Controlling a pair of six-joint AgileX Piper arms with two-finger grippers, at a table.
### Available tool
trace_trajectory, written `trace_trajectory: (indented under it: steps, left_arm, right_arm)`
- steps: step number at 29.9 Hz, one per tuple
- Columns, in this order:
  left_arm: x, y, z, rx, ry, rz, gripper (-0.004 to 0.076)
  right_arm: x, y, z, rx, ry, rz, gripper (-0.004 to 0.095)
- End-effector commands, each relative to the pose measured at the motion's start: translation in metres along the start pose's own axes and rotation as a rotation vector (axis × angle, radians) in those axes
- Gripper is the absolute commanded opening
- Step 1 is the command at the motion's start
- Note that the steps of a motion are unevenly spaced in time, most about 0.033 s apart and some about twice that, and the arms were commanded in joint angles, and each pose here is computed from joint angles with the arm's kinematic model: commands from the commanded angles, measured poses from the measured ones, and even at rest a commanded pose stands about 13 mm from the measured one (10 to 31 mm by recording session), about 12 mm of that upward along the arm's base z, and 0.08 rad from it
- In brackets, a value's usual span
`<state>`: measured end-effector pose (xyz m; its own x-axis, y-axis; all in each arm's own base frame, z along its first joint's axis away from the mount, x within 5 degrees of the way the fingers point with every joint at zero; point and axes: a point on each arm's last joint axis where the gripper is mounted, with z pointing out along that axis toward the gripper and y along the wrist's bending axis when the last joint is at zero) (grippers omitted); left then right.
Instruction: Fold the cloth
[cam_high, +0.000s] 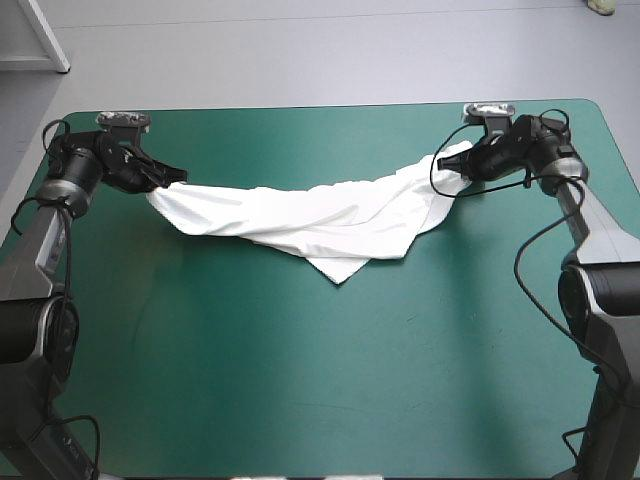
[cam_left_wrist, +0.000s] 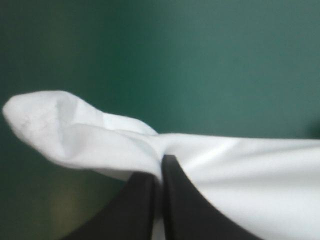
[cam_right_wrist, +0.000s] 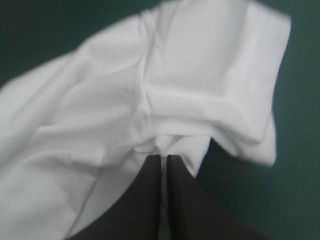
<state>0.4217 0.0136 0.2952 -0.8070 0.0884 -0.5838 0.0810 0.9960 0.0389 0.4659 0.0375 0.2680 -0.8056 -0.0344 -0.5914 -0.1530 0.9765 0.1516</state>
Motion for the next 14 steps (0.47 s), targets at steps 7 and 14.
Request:
trace_trajectory:
  steps: [7, 14]
  left_arm:
    - [-0.057, 0.0, -0.2, -0.073, -0.556, 0.017, 0.0019]
    - [-0.047, -0.007, -0.343, -0.113, -0.929, 0.023, 0.0019]
  right_arm:
    - [-0.055, 0.043, -0.236, 0.016, -0.598, -0.085, -0.0017]
    - [-0.03, 0.073, -0.397, 0.003, -0.992, -0.138, -0.0017]
